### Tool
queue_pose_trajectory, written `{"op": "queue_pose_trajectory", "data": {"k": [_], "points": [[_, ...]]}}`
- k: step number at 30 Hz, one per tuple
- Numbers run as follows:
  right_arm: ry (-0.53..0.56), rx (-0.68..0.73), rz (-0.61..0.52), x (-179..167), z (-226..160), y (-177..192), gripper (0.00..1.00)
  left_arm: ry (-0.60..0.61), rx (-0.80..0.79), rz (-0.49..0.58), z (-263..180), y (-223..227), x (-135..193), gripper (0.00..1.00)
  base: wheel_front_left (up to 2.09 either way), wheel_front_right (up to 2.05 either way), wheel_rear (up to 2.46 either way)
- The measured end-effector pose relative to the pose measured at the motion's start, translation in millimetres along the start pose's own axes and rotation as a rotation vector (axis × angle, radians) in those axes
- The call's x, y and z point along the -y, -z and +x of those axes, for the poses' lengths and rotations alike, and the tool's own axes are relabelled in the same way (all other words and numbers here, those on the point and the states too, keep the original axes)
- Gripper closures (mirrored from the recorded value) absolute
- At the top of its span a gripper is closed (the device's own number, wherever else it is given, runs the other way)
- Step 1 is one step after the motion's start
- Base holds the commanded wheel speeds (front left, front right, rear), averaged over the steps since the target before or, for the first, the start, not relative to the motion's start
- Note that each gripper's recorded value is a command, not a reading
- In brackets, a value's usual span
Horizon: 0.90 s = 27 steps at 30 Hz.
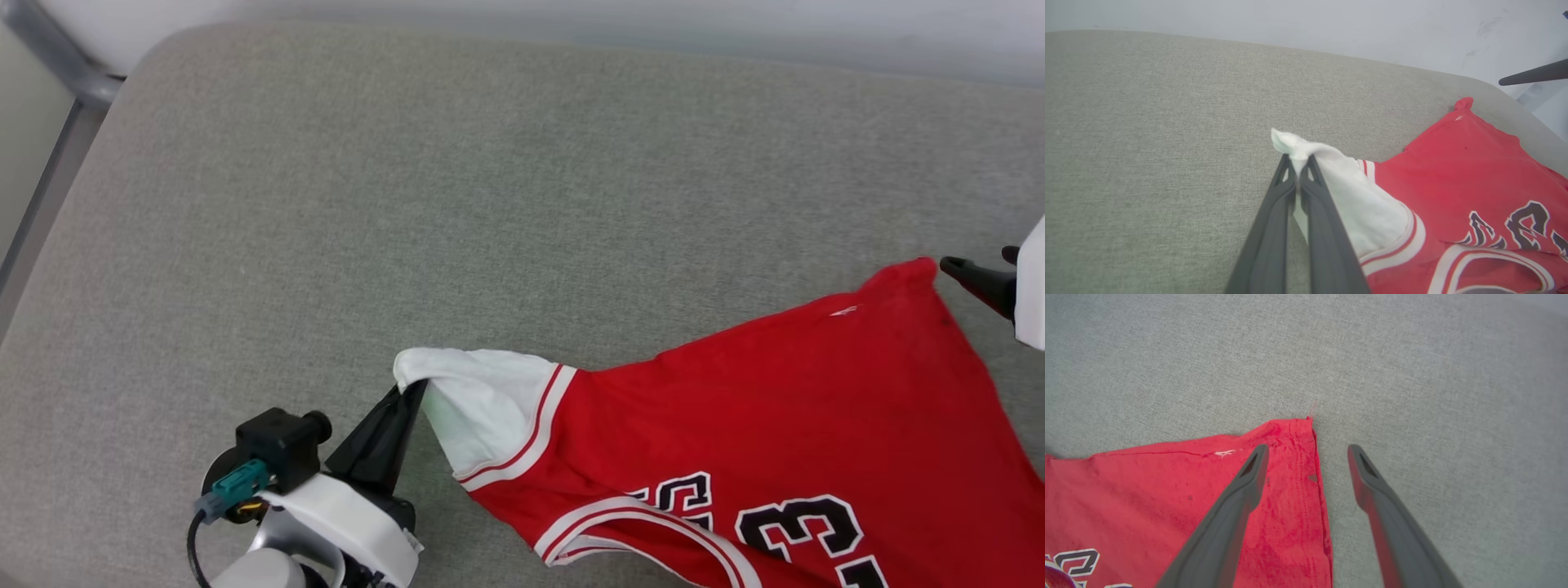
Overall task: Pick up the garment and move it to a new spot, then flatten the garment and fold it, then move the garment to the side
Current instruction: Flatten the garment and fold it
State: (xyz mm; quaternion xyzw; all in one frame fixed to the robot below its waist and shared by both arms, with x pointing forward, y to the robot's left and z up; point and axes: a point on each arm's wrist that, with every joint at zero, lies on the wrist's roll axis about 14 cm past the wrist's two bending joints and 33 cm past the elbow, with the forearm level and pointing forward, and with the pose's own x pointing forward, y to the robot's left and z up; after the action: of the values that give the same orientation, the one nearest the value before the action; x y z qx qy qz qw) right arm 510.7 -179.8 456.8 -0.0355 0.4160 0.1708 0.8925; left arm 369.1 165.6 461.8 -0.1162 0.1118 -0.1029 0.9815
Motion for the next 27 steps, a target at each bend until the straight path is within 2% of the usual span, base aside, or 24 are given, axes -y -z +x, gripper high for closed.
{"op": "queue_pose_trajectory", "data": {"k": [3,10,12,18,19,20,27], "points": [[-0.014,-0.040,0.022,-4,23,2,0.00,-0.002,-0.003,-0.004,4,2,-1,1.00,0.00,0.00,0.00],[-0.046,-0.151,0.067,-16,72,35,0.00,-0.021,-0.024,-0.011,12,11,-9,1.00,0.00,0.00,0.00],[-0.052,-0.164,0.089,-17,81,42,0.00,-0.021,-0.025,-0.014,15,12,-10,1.00,0.00,0.00,0.00],[-0.060,-0.198,0.061,-17,94,53,0.01,-0.036,-0.038,-0.014,17,18,-16,1.00,0.00,0.00,0.00],[-0.060,-0.192,0.055,-17,93,53,0.71,-0.038,-0.037,-0.015,17,18,-16,1.00,0.00,0.00,0.00],[-0.059,-0.184,0.049,-17,93,52,1.00,-0.037,-0.036,-0.017,18,19,-16,1.00,0.00,0.00,0.00],[-0.080,-0.063,0.024,-26,79,33,1.00,-0.032,-0.014,-0.015,16,13,-15,1.00,0.00,0.00,0.00]]}}
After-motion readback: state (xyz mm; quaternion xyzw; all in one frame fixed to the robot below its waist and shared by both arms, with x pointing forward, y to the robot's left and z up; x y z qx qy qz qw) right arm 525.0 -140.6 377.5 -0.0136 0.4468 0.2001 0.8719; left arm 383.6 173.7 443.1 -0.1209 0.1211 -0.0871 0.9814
